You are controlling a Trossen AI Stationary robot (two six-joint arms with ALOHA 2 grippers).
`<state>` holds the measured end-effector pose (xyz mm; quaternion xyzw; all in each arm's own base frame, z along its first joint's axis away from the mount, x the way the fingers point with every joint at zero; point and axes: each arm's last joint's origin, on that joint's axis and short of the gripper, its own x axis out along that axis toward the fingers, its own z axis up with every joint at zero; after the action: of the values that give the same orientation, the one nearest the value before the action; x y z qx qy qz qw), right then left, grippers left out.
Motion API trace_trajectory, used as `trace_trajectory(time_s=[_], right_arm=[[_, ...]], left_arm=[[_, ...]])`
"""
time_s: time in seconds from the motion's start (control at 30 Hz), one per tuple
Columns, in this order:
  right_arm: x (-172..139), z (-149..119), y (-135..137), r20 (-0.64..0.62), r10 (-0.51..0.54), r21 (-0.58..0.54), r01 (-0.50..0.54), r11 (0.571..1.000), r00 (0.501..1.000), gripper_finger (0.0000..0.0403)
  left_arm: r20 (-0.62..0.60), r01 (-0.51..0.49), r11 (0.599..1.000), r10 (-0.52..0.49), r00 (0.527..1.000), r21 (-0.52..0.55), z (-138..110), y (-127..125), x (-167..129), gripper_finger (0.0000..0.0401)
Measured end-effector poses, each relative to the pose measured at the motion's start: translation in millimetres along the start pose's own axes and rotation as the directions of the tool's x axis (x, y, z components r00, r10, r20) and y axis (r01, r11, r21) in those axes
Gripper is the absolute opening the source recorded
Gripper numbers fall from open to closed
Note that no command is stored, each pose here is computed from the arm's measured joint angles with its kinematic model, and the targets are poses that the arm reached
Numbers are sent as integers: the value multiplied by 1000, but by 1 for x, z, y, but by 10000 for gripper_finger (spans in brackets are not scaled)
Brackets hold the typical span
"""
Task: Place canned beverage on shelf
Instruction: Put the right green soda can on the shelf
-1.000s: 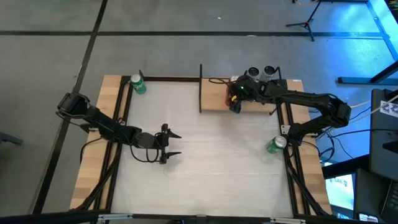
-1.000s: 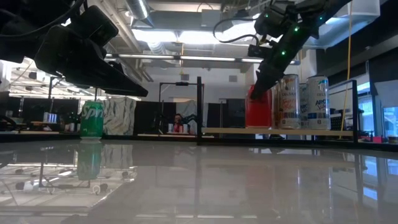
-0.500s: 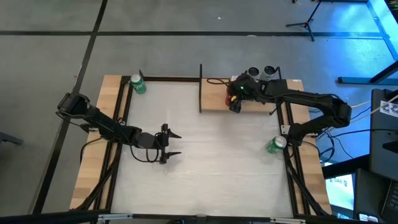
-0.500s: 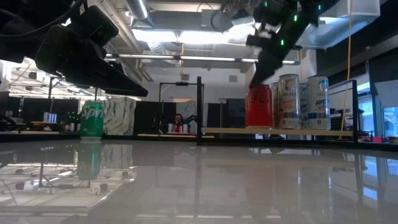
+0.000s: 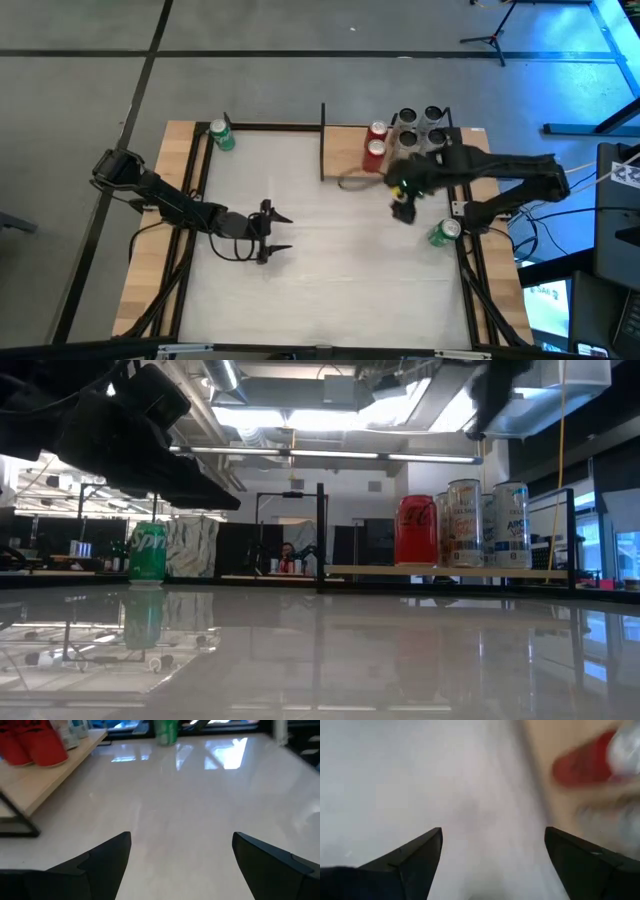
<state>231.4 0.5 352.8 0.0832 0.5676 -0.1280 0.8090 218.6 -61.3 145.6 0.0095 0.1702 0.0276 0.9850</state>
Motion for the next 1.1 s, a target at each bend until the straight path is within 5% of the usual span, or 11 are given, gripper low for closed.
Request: trace_trajectory(time_s=[0.2, 0.4, 1.1], right_arm=[[-12, -39, 30, -171, -86, 103, 105, 989, 981, 346], [-12, -61, 47, -180, -71, 160, 101, 982, 981, 347], [30, -145, 5, -364, -55, 399, 209, 893, 930, 346]], left_arm=[[35, 58, 998, -57, 998, -13, 4, -2, 0, 338], [36, 57, 998, -56, 998, -14, 4, -2, 0, 338], [43, 48, 999, -47, 998, -17, 5, -2, 0, 338]])
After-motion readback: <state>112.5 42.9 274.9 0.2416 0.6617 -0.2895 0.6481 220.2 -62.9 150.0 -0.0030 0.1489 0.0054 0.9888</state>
